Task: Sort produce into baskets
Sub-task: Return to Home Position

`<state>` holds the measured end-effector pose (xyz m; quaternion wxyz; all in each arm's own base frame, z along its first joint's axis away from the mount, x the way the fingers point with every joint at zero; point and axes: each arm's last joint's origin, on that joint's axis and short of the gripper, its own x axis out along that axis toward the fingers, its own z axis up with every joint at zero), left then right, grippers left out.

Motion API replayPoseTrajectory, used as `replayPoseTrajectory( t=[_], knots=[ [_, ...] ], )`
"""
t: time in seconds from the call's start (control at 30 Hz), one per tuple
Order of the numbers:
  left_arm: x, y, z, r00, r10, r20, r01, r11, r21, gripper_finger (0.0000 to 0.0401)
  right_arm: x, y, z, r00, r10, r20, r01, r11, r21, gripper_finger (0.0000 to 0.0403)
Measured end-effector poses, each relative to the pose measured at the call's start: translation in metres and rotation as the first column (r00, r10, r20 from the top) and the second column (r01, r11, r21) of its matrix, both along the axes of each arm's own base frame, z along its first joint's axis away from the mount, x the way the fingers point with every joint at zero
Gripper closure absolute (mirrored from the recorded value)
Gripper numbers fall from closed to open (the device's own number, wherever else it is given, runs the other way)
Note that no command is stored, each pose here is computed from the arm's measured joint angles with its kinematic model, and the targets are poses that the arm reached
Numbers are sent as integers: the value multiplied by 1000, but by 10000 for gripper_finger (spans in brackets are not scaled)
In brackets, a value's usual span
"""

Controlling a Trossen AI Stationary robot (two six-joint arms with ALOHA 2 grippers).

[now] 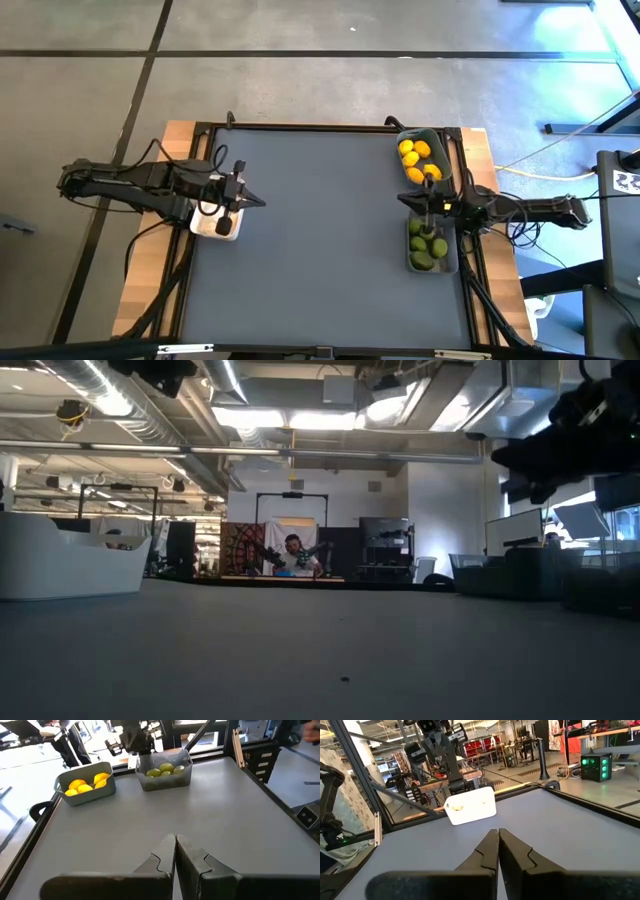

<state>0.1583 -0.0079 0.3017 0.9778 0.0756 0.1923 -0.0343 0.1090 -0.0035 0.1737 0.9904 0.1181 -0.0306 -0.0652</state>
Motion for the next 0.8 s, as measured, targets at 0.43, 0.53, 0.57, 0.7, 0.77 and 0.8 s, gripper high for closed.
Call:
replayPoseTrajectory(
  t=[0.43, 0.53, 0.57, 0.7, 0.77, 0.8],
  knots=[
    [-12, -1, -33, 986, -29, 166, 41, 997, -70, 394, -4, 0, -12, 994, 15, -110, -16, 1000, -15, 388],
    [-24, 0, -48, 974, -7, 225, 36, 991, -127, 394, -4, 1, -13, 993, 22, -113, -21, 1000, 10, 388],
    [-28, 0, -51, 969, -2, 246, 37, 990, -139, 393, -4, 1, -13, 993, 22, -113, -20, 1000, 22, 388],
    [-42, 1, -62, 941, 19, 339, 43, 984, -175, 393, -4, 1, -13, 993, 22, -115, -19, 999, 29, 388],
    [-48, 1, -68, 929, 36, 369, 37, 982, -187, 393, -4, 1, -13, 993, 23, -116, -19, 999, 29, 388],
    [-50, 2, -72, 925, 41, 378, 35, 981, -190, 393, -4, 1, -13, 993, 22, -117, -19, 999, 29, 388]
  ],
)
